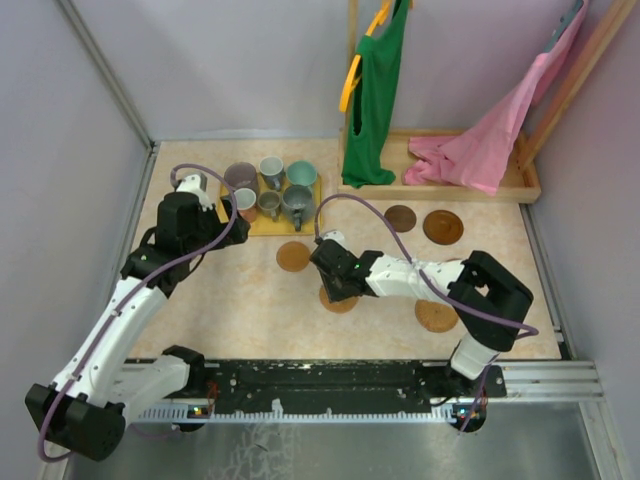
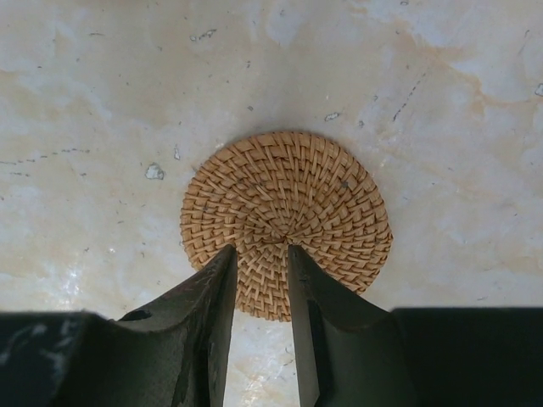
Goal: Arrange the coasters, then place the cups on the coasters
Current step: Move the coaster to the center of the board.
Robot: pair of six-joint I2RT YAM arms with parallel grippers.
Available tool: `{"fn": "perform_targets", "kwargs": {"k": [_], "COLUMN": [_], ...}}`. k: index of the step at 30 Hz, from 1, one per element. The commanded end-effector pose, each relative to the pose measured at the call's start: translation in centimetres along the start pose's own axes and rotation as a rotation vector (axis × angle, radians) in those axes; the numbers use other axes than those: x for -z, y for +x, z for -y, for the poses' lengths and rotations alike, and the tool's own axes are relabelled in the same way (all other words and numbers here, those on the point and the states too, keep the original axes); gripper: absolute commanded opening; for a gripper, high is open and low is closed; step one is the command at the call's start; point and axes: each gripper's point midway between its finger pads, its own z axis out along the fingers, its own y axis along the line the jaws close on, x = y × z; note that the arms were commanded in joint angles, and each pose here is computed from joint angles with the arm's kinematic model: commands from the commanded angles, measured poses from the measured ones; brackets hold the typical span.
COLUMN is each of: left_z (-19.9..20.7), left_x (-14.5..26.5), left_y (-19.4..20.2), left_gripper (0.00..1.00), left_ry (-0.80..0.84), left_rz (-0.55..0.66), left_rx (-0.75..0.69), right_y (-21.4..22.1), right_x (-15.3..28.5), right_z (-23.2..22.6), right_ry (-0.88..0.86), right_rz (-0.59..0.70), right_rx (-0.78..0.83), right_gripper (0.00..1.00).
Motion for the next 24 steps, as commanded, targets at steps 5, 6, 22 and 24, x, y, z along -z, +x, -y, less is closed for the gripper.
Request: {"fn": "perform_targets", "kwargs": {"k": [5,6,22,24], "left_z": [-0.2,-0.2,-0.2,-0.2], "left_x": [0.5,0.6,1.0,1.0], "left_y": [-0.1,-0.1,0.1,0.1], "left_gripper": [0.95,0.95,0.95,0.95], "left_ry": [0.003,0.004,0.005,0.006], "left_rz": [0.016,0.019,0.014,0.014], "left_rx": [-0.001,0.002,0.013,0.014], "right_y": [-1.3,-1.0,-1.0,-1.6], "right_x": [1.1,0.9,-3.1,-3.6], "right_z": [-0.5,-0.4,4.6,5.3], "right_ry": [-0.027,-0.022,0.14,0.161], "right_rz": [0.063,0.055,0.021,0.024], "right_rx": [-0.057,-0.057,-0.097,-0.095], "right_gripper": [0.31,0.31,0.29,0.29]}}
